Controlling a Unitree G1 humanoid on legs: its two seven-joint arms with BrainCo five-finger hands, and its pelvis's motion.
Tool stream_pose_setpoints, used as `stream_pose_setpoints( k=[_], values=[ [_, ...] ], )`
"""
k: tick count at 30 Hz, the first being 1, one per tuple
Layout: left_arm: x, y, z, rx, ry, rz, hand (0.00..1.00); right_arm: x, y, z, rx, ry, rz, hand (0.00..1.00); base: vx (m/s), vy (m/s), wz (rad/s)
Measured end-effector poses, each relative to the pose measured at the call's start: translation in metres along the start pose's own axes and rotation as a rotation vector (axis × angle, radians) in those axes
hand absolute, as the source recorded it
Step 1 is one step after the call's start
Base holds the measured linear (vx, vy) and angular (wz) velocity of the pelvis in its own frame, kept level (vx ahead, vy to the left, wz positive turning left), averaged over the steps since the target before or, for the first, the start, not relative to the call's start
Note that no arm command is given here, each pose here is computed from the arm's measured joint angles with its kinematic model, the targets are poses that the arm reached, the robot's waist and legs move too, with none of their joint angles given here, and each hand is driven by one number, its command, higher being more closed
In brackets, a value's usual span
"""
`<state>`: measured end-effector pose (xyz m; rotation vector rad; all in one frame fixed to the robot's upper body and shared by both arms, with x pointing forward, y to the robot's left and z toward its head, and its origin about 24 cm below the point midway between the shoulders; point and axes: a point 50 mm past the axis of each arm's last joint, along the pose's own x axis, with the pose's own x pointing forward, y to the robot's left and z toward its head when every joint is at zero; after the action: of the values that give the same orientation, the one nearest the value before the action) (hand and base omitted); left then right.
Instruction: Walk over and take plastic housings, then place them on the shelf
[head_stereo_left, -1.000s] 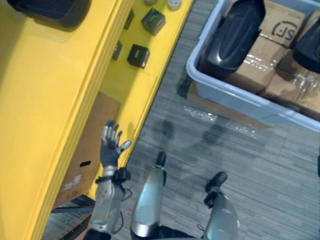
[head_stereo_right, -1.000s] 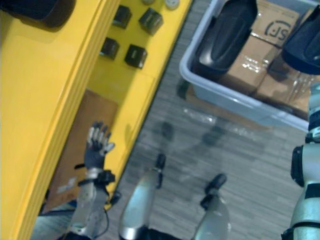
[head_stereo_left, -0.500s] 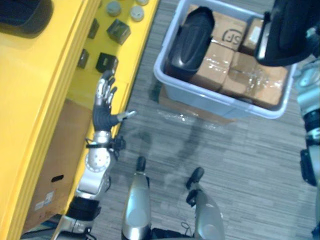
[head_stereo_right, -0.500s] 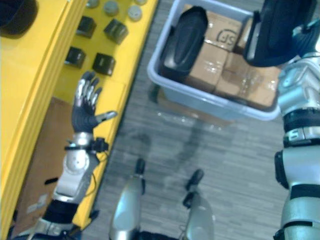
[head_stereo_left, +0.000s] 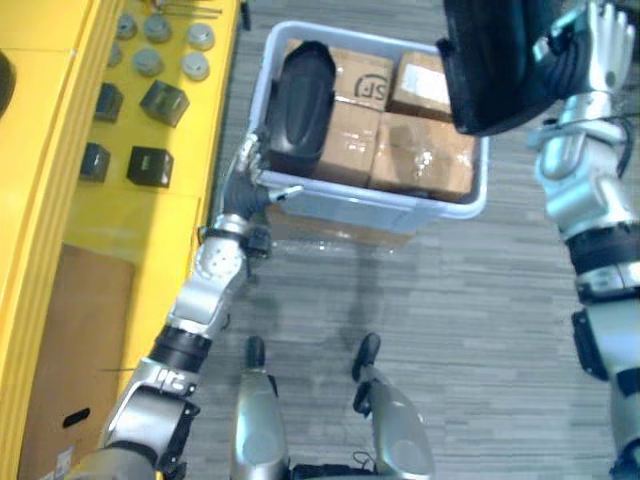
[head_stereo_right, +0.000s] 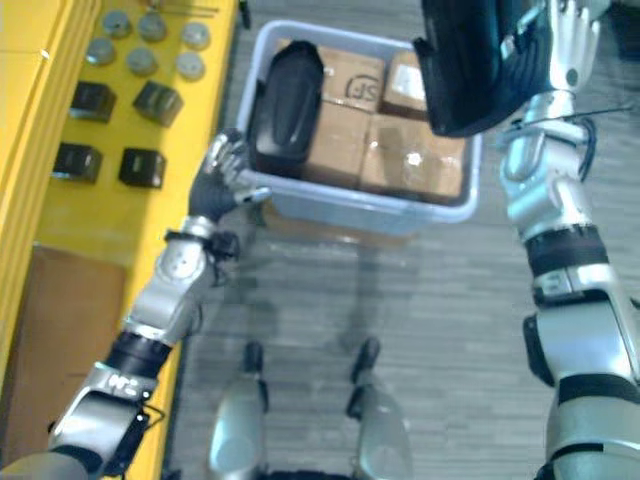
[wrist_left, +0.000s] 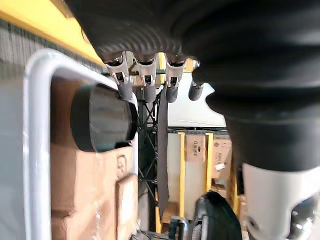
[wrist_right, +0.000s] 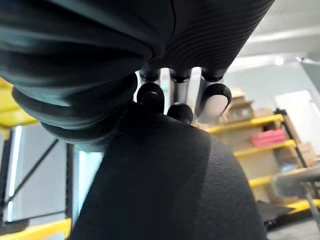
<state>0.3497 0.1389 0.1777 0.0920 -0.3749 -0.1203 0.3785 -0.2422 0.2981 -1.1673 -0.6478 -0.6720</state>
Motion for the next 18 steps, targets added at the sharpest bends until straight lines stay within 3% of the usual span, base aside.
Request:
stream_pose_setpoints(
  k=[6,9,18],
  values=[
    [0.002,-0.014,-0.011,-0.028,0.067,-0.009,0.00,-0.004,0.007,0.000,-0.009,0.019,0.015,1.00,-0.02,0.008,0.01],
    [0.002,-0.015,-0.018,-0.111,0.116,-0.007,0.00,-0.004,0.006,0.002,-0.001,-0.002,-0.010,1.00,0.01,0.010,0.00],
    [0.001,-0.027,-0.032,-0.564,0.263,-0.053,0.00,0.000,-0.008,0.042,0.049,-0.255,-0.144,1.00,0.02,0.031,-0.02]
  ],
)
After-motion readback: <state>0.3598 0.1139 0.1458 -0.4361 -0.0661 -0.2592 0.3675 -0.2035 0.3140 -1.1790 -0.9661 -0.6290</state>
